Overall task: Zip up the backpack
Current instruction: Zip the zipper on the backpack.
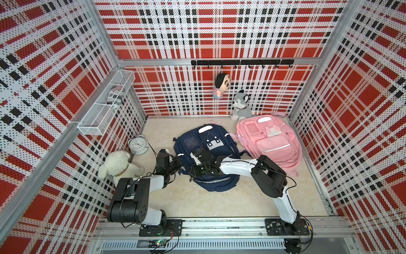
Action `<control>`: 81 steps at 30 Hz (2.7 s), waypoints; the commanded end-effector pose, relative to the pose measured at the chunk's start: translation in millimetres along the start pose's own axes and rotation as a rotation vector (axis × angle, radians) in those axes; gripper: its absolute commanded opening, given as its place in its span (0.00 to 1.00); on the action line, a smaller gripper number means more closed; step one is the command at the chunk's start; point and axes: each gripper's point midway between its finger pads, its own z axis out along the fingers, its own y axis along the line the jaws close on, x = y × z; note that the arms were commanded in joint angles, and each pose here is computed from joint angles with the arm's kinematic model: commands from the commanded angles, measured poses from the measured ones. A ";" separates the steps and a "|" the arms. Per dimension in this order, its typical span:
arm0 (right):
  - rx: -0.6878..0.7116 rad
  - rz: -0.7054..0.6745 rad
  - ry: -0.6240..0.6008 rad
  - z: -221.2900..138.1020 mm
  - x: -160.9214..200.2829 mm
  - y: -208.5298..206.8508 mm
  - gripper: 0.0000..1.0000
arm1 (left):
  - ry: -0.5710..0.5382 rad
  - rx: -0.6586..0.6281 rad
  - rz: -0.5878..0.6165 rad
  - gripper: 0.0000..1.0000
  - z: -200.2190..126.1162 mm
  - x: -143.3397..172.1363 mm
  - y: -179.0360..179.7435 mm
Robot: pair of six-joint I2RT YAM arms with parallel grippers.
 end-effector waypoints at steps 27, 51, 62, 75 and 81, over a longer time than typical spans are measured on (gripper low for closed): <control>0.020 0.028 -0.038 -16.8 -12.2 -20.6 0.07 | -0.051 -0.007 0.029 0.00 0.4 -14.7 0.5; -0.027 -0.093 0.115 -39.3 11.5 -9.3 0.00 | -0.082 -0.093 0.045 0.00 6.4 -29.4 17.5; -0.051 -0.145 0.187 -55.1 22.4 -6.5 0.00 | -0.096 -0.145 0.062 0.00 9.9 -34.9 28.1; -0.113 -0.140 0.171 -72.9 16.7 -6.3 0.00 | -0.098 -0.145 0.068 0.00 8.7 -37.3 26.7; -0.155 -0.144 0.190 -69.1 15.4 0.4 0.00 | -0.098 -0.142 0.070 0.00 7.7 -37.0 26.0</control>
